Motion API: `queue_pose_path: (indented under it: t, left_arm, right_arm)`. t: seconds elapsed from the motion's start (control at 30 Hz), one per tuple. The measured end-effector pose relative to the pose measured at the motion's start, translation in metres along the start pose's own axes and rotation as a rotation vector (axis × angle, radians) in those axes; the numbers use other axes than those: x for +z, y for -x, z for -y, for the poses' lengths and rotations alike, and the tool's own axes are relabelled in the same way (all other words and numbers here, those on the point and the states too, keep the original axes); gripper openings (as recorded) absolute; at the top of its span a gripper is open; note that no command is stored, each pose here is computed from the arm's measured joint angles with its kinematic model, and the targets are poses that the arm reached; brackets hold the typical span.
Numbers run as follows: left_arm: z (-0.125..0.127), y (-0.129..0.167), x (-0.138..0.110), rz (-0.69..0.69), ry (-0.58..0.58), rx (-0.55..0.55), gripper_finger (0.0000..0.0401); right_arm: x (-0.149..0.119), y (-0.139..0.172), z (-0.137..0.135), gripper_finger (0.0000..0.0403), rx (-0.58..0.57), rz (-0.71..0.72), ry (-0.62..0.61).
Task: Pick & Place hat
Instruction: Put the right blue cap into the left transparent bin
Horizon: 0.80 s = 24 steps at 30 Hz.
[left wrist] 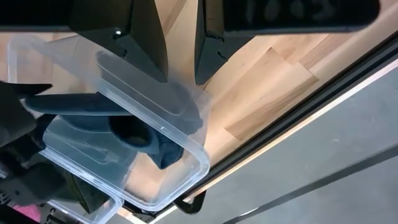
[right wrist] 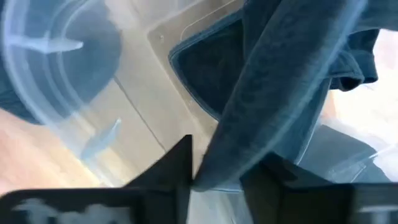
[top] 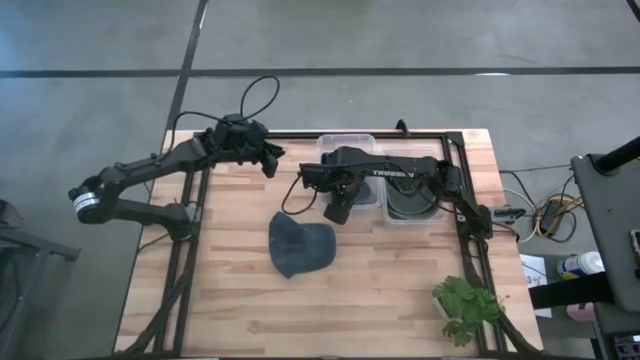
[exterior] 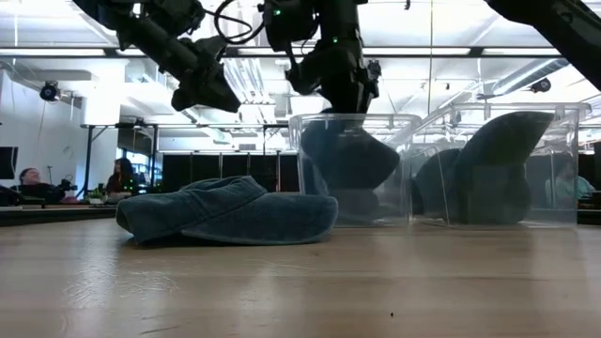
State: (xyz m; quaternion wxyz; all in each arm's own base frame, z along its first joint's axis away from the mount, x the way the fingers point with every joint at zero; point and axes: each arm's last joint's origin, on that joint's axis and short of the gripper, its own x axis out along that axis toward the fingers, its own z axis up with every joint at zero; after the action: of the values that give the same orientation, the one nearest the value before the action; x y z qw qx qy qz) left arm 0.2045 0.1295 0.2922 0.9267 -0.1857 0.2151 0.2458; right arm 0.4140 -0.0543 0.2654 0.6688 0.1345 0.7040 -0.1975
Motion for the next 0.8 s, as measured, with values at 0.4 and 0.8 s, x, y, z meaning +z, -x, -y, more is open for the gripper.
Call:
queue_pose_path:
  t: [0.4, 0.8]
  left_arm:
    - [0.0, 0.0, -0.002, -0.02, 0.004, 0.004, 0.0073]
    - [0.0, 0.0, -0.001, -0.012, 0.034, 0.003, 0.0073]
  right_arm:
    - [-0.022, 0.043, 0.008, 0.0216, 0.165, 0.06, 0.024]
    - [0.002, 0.064, 0.072, 0.0141, 0.009, 0.411, -0.345]
